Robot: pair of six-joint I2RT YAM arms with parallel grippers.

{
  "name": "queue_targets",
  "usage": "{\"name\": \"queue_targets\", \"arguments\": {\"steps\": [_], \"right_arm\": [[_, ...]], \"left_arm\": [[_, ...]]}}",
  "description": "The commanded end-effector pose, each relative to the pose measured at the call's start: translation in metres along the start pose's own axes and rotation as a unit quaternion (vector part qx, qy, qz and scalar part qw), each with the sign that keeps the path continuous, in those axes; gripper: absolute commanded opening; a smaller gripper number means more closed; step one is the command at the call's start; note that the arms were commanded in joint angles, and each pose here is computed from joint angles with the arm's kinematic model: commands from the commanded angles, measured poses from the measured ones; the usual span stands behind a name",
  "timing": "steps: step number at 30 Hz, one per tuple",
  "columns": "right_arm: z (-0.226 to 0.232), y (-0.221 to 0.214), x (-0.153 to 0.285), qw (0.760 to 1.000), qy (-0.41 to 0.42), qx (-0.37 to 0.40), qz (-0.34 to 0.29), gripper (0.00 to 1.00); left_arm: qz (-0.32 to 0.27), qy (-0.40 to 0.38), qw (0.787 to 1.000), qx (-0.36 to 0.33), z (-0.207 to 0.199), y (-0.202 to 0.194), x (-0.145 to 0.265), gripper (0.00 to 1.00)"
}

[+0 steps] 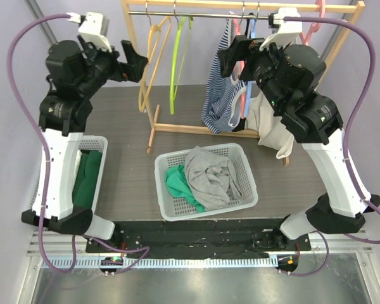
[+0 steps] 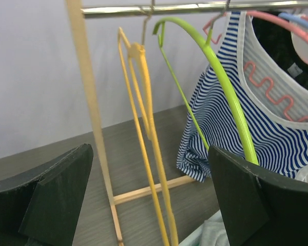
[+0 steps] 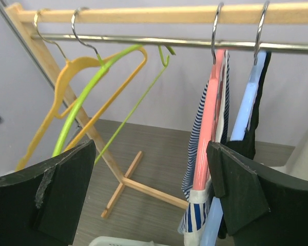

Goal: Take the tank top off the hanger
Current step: Pick up the hanger from the clothesline.

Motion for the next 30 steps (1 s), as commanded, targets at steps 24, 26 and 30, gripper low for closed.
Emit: {"name": "queue_targets", "arguments": {"steps": [24,26,30], "right_arm": [[-0.031,-0.055,-0.007,0.998,-0.038,0.000,0.050,0.98],[-0.035,-0.053,-0.005,0.998,-0.041,-0.003,0.047,0.98],[-0.047,-0.058,-0.001,0.997,-0.049,0.001,0.052,0.98]], "left_arm": [[-0.059,0.005,0.997,-0.038,-0.001,0.049,0.058,1.00],[-0.058,0.003,0.997,-0.041,-0.001,0.048,0.056,1.00],[-0.058,0.005,0.997,-0.045,0.001,0.049,0.052,1.00]]}}
Point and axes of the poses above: each gripper's point midway between its finger pads, its own x axis back along the fingers, its own z axis along the line the jaws close on, y = z × x, the point moved 1 cm from there along x, back along the fingers, and after that the axes turned 3 degrees about x, right-handed, at the moved point
